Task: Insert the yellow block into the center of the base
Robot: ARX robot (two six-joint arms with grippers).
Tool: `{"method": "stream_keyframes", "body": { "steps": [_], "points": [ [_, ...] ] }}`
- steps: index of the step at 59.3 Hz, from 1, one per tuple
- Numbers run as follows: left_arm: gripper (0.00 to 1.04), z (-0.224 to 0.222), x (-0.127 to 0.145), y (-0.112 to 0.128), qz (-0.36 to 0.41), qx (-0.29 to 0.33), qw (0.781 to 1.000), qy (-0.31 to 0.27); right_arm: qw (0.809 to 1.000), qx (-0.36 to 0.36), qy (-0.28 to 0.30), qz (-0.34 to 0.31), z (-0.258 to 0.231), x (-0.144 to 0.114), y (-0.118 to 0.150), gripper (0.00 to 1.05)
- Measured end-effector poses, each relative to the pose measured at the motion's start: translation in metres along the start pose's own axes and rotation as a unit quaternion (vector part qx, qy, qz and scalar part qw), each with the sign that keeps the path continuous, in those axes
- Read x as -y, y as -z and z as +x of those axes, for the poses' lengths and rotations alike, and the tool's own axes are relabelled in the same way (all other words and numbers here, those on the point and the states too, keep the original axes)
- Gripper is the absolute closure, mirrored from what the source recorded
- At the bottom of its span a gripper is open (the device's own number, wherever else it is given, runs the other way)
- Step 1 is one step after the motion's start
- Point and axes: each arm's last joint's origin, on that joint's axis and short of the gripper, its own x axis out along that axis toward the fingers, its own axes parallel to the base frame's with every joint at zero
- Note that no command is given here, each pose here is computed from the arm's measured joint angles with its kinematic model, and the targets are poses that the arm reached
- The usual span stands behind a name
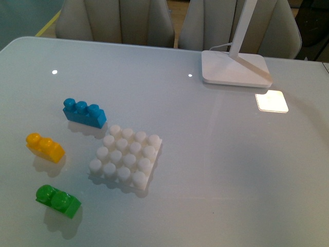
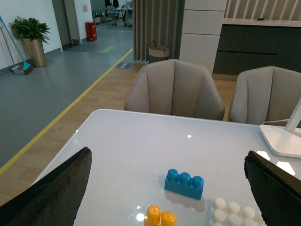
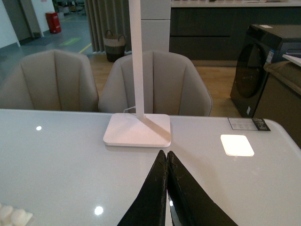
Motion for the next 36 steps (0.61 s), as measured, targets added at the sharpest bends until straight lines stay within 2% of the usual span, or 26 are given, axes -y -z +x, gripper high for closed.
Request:
{"method": "stream_keyframes", "body": {
  "steps": [36],
  "points": [
    [0.07, 0.000, 0.000, 0.000, 0.000, 0.000, 1.000, 0.000, 1.000, 0.009, 0.000, 0.000, -0.021, 0.000, -0.005, 1.03]
  ]
}}
